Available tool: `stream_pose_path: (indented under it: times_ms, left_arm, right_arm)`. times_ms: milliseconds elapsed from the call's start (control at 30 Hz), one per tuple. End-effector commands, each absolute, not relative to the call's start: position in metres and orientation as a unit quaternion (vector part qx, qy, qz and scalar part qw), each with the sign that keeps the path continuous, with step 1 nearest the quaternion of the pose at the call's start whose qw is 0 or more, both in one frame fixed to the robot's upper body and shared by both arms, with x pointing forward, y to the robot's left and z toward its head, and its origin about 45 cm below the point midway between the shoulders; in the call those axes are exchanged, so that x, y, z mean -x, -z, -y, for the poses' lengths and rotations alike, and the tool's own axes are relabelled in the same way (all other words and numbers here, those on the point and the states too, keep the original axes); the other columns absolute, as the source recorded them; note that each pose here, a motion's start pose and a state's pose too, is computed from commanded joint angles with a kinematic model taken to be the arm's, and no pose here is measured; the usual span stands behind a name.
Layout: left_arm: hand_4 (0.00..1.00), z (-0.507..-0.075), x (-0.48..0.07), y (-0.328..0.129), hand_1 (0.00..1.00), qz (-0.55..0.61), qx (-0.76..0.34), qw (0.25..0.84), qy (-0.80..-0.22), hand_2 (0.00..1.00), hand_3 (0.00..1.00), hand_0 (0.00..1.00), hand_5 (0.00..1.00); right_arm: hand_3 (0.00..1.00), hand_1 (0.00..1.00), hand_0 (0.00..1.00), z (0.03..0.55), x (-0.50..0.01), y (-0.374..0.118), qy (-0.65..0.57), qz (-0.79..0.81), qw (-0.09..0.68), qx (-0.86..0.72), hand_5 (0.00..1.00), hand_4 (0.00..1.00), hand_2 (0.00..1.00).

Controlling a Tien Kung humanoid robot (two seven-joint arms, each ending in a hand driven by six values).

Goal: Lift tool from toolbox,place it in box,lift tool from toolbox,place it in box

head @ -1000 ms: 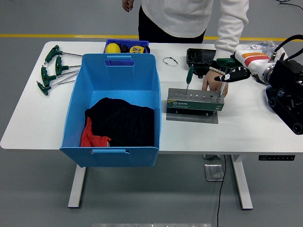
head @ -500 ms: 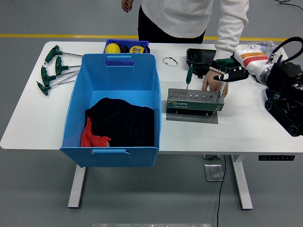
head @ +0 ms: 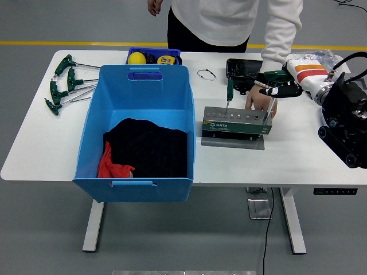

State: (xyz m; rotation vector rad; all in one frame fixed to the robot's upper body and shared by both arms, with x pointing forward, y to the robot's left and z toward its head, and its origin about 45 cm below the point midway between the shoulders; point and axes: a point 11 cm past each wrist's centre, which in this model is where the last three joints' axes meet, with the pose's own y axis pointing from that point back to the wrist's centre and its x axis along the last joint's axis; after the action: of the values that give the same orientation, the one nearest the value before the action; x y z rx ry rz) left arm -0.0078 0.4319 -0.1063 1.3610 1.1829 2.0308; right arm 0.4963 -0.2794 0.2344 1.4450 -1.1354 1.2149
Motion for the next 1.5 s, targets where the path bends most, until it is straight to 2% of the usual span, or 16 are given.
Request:
stream_pose_path:
  times_ms: [33, 67, 233, 267, 900, 1500]
  left_arm:
    - [0.753, -0.432, 0.008, 0.106, 0.536, -0.426, -0.490, 0.211, -0.731, 0.538, 0.716, 0.548, 0.667]
    - [0.752, -0.432, 0.008, 0.106, 0.534, -0.425, -0.490, 0.212, -0.731, 0.537, 0.715, 0.547, 0.667]
    - [0.752, -0.433, 0.007, 0.106, 0.534, -0.425, -0.490, 0.212, -0.731, 0.537, 0.715, 0.547, 0.667]
    - [0.752, -0.433, 0.008, 0.106, 0.534, -0.425, -0.490, 0.212, -0.731, 0.537, 0.715, 0.546, 0.667]
    - [0.749, -0.434, 0.010, 0.106, 0.532, -0.425, -0.491, 0.209, -0.731, 0.537, 0.713, 0.544, 0.669]
    - [0.747, -0.436, 0.014, 0.105, 0.526, -0.424, -0.494, 0.205, -0.731, 0.532, 0.711, 0.545, 0.667]
  right_arm:
    - [0.071, 0.054, 0.081, 0.279, -0.496, -0.235, -0.493, 0.461, 0.450, -0.585, 0.760, 0.998, 0.078]
    - [0.013, 0.002, 0.023, 0.280, -0.496, -0.236, -0.493, 0.463, 0.449, -0.584, 0.730, 0.998, 0.015]
    - [0.013, 0.002, 0.023, 0.280, -0.497, -0.243, -0.504, 0.469, 0.443, -0.574, 0.730, 0.998, 0.015]
    - [0.002, 0.002, 0.002, 0.280, -0.497, -0.245, -0.507, 0.471, 0.441, -0.571, 0.692, 0.998, 0.002]
    - [0.002, 0.002, 0.002, 0.281, -0.506, -0.297, -0.552, 0.499, 0.408, -0.530, 0.655, 0.998, 0.002]
    - [0.002, 0.002, 0.002, 0.274, -0.511, -0.376, -0.584, 0.518, 0.367, -0.506, 0.651, 0.972, 0.002]
